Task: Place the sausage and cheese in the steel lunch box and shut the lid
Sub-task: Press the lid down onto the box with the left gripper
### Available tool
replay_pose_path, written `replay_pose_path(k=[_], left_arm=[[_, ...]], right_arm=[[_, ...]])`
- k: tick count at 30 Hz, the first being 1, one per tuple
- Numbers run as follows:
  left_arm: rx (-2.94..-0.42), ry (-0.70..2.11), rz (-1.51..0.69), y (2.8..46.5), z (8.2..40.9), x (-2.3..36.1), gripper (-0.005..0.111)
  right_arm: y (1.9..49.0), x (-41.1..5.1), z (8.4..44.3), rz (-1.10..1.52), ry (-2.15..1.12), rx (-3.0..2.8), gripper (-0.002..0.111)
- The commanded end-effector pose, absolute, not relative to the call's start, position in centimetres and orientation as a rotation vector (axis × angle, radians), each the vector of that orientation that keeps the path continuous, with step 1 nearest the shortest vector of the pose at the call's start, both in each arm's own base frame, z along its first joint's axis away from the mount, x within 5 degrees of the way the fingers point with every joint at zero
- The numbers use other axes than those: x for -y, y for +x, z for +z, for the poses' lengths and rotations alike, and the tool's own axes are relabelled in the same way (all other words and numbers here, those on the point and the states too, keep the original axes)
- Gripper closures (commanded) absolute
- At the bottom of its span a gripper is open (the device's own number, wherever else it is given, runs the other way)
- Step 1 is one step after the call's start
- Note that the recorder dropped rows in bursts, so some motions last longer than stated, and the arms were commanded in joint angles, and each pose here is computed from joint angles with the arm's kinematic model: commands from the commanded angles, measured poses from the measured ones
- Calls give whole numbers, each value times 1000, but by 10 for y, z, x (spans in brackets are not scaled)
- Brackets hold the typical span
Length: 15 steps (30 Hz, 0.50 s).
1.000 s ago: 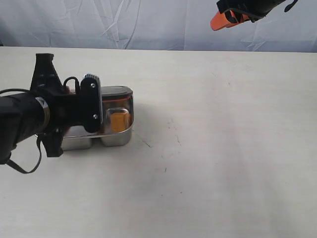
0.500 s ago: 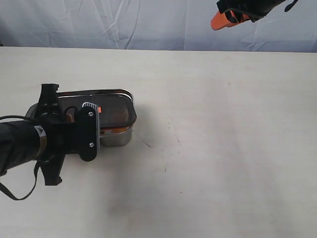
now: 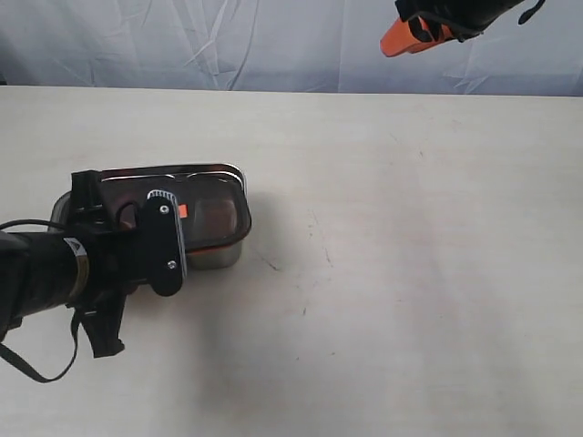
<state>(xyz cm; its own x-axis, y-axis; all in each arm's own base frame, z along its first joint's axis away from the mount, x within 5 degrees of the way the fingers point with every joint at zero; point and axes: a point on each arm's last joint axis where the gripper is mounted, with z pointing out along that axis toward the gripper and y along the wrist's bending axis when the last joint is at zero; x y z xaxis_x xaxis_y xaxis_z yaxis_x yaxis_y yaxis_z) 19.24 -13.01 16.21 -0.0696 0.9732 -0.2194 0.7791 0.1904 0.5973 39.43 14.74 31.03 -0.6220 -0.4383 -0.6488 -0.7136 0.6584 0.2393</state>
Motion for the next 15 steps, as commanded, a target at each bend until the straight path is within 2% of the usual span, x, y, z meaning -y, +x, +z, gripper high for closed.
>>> replay_pose_path(k=[1,4,6,10,13,15], left_arm=[[-2020,1584,336,187,148,131,82],[-2024,1584,353,187,148,130,68],[-2028,1582,365,187,148,129,62],[-2032,1584,416,188,148,126,61],[-1978,1624,536,193,151,121,61],[-1976,1552,575,202,158,119,61]], right_arm=[[391,-145,314,677,-908,-2327,65],[390,-145,314,682,-910,-2329,65],[390,-146,314,691,-905,-2327,65],[390,-147,315,708,-897,-2323,65],[389,-147,315,713,-903,-2327,65],[389,-147,314,714,-904,-2328,65]])
